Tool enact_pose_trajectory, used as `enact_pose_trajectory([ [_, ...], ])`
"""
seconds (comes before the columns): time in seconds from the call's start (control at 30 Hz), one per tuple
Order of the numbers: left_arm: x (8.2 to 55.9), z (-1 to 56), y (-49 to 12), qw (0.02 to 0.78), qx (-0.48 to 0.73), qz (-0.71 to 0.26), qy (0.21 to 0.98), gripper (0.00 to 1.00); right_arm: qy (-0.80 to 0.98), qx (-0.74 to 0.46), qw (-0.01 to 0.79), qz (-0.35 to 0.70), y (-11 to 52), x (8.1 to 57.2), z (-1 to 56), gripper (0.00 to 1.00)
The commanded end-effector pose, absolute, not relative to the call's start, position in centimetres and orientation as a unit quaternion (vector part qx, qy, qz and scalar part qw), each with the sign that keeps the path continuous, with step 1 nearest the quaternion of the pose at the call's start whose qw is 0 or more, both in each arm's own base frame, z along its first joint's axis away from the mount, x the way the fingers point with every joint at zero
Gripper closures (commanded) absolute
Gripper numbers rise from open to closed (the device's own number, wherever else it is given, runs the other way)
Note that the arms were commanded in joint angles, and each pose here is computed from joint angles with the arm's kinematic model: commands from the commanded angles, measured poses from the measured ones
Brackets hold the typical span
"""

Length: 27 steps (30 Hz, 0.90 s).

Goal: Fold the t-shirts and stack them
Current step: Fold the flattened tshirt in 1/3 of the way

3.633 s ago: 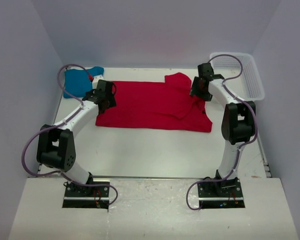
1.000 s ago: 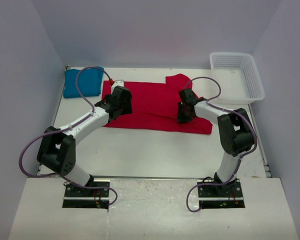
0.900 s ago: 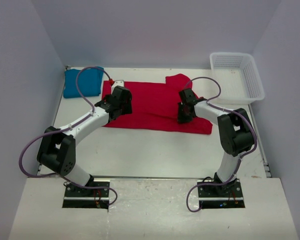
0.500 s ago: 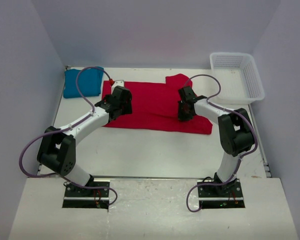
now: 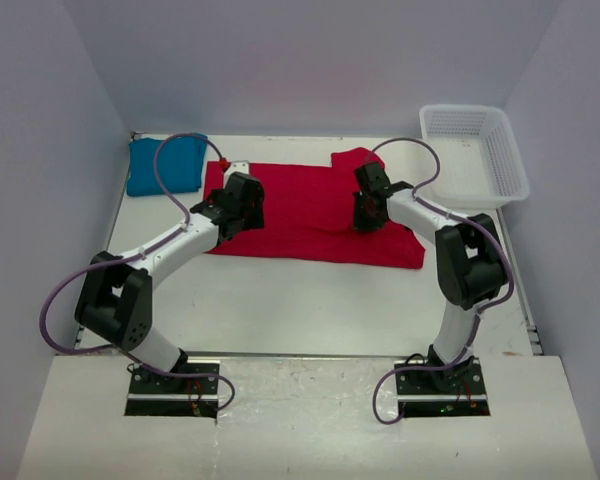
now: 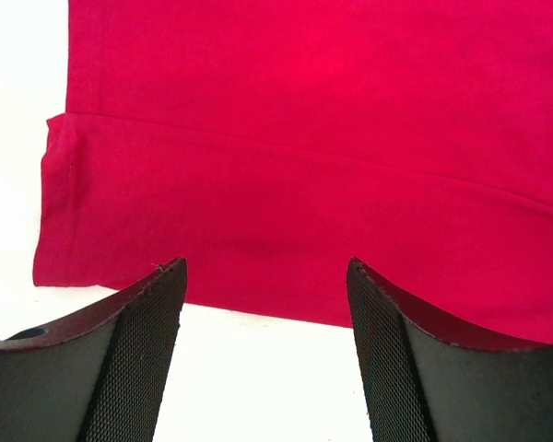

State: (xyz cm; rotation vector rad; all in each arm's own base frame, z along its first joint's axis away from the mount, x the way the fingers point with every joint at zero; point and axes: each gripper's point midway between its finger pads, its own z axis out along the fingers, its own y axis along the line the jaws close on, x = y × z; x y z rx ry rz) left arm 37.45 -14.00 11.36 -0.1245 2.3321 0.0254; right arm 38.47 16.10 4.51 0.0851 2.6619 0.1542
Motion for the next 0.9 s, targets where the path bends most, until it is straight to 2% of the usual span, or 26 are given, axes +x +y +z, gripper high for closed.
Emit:
enact_pose_trajectory([
  [0.0,38.2,11.4,-14.1,0.405,-0.047,0.012,0.913,0.28,0.964,0.012,0.259,0.048,16.8,41.2,5.7,1.00],
  [0.1,38.2,11.0,-14.2,0.402,-0.046,0.013,0.914,0.28,0.956,-0.004,0.290,0.048,18.0,45.4,6.9,1.00],
  [0.13,38.3,10.9,-14.3,0.401,-0.046,0.012,0.915,0.28,0.946,-0.010,0.316,0.068,19.2,47.8,9.5,0.94],
  [0.2,38.2,10.5,-14.5,0.393,-0.041,0.008,0.919,0.28,0.950,-0.021,0.301,0.078,20.5,49.4,8.7,0.85],
  [0.23,38.0,10.4,-14.6,0.387,-0.038,0.007,0.921,0.28,0.945,-0.021,0.314,0.088,21.1,50.5,10.6,0.53],
  [0.27,37.9,10.6,-14.7,0.387,-0.037,0.004,0.921,0.28,0.945,-0.019,0.315,0.084,21.1,50.8,10.8,0.41],
  [0.33,37.8,11.0,-14.8,0.391,-0.037,-0.001,0.920,0.28,0.939,-0.002,0.336,0.074,20.4,50.9,11.9,0.34],
  [0.37,37.5,11.3,-14.7,0.396,-0.038,-0.005,0.917,0.28,0.936,0.008,0.344,0.075,20.2,50.7,12.5,0.26],
  [0.4,37.6,11.7,-15.0,0.403,-0.036,-0.014,0.914,0.28,0.927,0.015,0.367,0.076,19.6,50.2,14.8,0.23],
  [0.53,37.5,12.8,-17.3,0.411,-0.009,-0.079,0.908,0.30,0.937,0.054,0.346,0.010,15.3,45.1,13.9,0.20],
  [0.7,36.1,13.8,-25.6,0.384,0.082,-0.262,0.881,0.60,0.944,0.100,0.312,-0.031,10.8,39.1,12.1,0.20],
  [0.73,36.0,13.3,-26.7,0.375,0.090,-0.275,0.881,0.70,0.942,0.106,0.317,-0.029,10.4,38.4,12.8,0.20],
  [0.8,35.8,12.9,-28.3,0.369,0.103,-0.282,0.880,0.82,0.944,0.108,0.311,-0.023,10.2,37.3,12.5,0.24],
  [0.87,35.6,11.9,-30.1,0.361,0.118,-0.276,0.883,1.00,0.947,0.106,0.303,-0.028,9.6,36.0,11.6,0.33],
])
